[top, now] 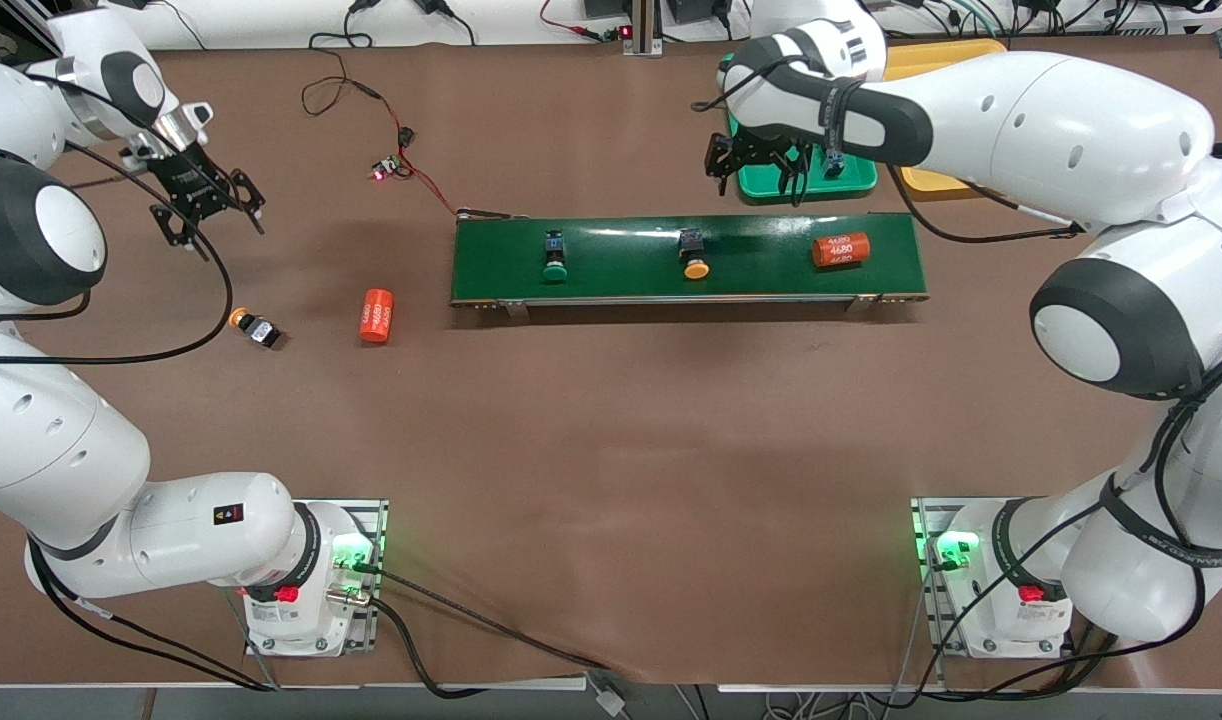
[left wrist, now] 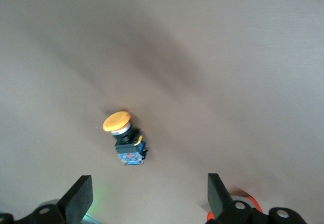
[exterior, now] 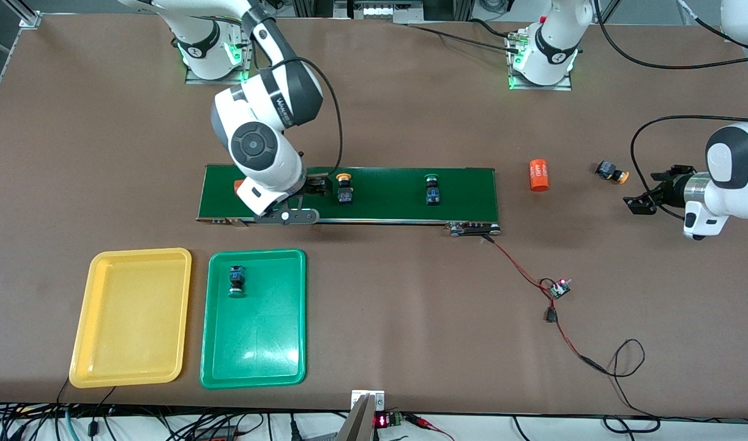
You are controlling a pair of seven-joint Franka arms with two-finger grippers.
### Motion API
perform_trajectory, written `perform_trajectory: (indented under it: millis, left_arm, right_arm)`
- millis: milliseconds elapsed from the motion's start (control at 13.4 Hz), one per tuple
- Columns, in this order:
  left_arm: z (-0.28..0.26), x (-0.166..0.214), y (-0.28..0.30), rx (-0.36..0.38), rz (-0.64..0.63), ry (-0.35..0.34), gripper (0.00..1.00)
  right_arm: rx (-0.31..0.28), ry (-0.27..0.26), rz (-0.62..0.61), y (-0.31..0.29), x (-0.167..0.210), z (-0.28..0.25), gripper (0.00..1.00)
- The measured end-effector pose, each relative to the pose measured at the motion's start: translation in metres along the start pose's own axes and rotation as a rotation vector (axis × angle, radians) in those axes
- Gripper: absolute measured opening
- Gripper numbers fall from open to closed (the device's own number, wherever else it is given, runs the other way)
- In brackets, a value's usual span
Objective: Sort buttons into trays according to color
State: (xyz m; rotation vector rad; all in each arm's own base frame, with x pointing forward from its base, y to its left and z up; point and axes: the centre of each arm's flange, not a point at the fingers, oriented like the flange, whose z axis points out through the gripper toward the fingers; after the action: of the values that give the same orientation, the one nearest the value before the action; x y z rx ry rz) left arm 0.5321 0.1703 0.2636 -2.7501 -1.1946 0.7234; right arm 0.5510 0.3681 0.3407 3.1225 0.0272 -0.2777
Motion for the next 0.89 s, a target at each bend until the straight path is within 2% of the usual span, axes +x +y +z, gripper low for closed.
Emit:
perform_trajectory:
  millis: [298,447,819,893]
  left_arm:
    - [0.069,-0.003,-0.022,-0.032,-0.074,0.050,1.00]
    - [0.101,-0.013,-0.032,-0.030,-0.085,0.044,1.00]
    - [0.132,-0.022,-0.044,-0.038,-0.100,0.055,1.00]
    - [0.134,-0.022,-0.046,-0.041,-0.104,0.061,0.91]
  right_arm:
    - [-0.017,0.010,-0.006,-0.026,-0.006,0.030,1.00]
    - [-0.027,0.011,-0.008,-0.033,-0.006,0.046,1.00]
    - [-0.044,-0.003,-0.006,-0.034,-0.004,0.063,1.00]
    - [-0.047,-0.006,-0.008,-0.035,-0.005,0.066,1.00]
